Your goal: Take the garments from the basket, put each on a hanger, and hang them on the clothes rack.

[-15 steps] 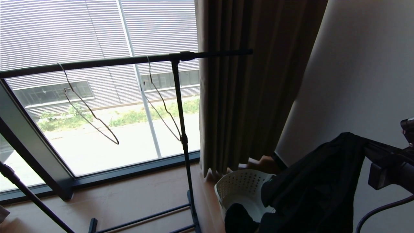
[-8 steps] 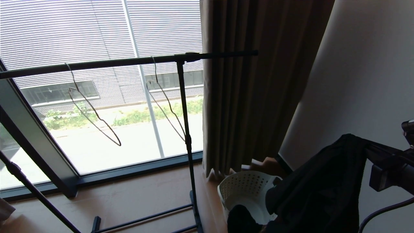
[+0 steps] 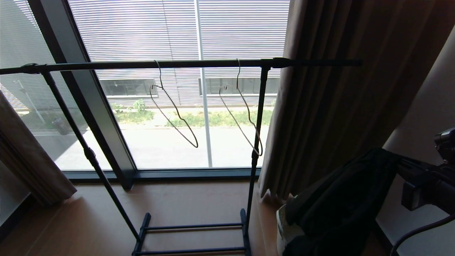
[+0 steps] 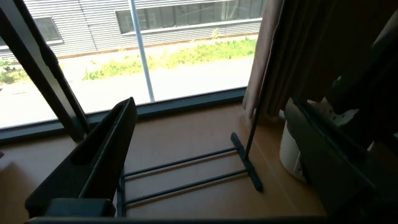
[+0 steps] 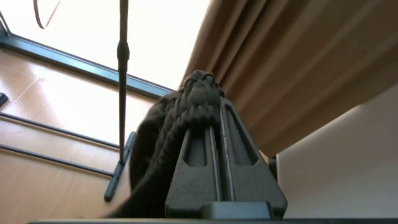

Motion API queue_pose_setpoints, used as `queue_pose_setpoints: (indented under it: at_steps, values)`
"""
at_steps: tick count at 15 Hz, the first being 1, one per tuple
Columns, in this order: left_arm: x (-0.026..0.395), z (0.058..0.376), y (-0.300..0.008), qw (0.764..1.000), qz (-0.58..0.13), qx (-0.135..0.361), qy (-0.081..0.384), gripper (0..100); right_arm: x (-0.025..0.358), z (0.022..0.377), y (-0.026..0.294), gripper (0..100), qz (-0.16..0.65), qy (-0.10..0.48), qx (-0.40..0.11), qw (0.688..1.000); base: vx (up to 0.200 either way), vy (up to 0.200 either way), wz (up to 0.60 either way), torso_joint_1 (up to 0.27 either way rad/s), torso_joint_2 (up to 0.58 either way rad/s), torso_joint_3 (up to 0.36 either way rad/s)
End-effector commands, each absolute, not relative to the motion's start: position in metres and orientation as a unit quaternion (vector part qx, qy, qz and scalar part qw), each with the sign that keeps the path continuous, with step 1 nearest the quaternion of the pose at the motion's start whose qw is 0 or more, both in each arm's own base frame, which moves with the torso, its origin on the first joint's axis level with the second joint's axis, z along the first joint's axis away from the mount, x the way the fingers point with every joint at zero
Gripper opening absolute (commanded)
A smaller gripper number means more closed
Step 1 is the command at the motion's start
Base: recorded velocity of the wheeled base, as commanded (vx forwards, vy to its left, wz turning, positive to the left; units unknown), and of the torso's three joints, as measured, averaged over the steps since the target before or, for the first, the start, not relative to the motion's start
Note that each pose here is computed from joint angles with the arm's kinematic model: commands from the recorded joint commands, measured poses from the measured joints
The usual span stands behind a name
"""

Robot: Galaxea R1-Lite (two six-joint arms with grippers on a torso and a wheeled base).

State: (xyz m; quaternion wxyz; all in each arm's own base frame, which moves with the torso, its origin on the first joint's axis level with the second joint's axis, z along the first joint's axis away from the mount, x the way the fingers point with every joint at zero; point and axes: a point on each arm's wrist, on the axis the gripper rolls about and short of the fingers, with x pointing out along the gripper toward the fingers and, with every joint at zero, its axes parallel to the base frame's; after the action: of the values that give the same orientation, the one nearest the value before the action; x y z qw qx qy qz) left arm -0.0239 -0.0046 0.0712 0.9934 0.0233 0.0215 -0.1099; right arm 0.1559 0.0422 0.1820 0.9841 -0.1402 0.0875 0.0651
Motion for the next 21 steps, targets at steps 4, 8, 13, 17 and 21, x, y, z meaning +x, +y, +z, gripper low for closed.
queue_pose_setpoints:
  at_steps: [4,8,13,17,21]
  values:
    - [-0.0238,0.0711,-0.0046,0.993,-0.110,0.023,0.022,100,0.1560,0.1812,0.0423,0,0.065,0.090,-0.141,0.984,-0.200,0.000,0.00,0.004,0.01,-0.001]
    - [-0.0239,0.0715,-0.0046,0.993,-0.110,0.023,0.022,100,0.1560,0.1812,0.0423,0,0.065,0.090,-0.141,0.984,-0.200,0.050,0.00,-0.005,0.00,0.006]
    - [-0.0239,0.0715,-0.0046,0.993,-0.110,0.023,0.022,100,0.1564,0.1803,0.0424,0,0.066,0.092,-0.141,0.983,0.000,0.200,0.00,0.000,0.00,0.003]
    - [-0.0239,0.0715,-0.0046,0.993,-0.110,0.023,0.022,100,0.1561,0.1794,0.0426,0,0.067,0.093,-0.143,0.983,0.000,0.200,0.00,0.011,0.00,0.002]
    - [-0.0239,0.0715,-0.0046,0.993,-0.110,0.023,0.022,100,0.1558,0.1786,0.0425,0,0.067,0.095,-0.143,0.983,0.100,0.200,0.00,0.005,0.00,-0.001]
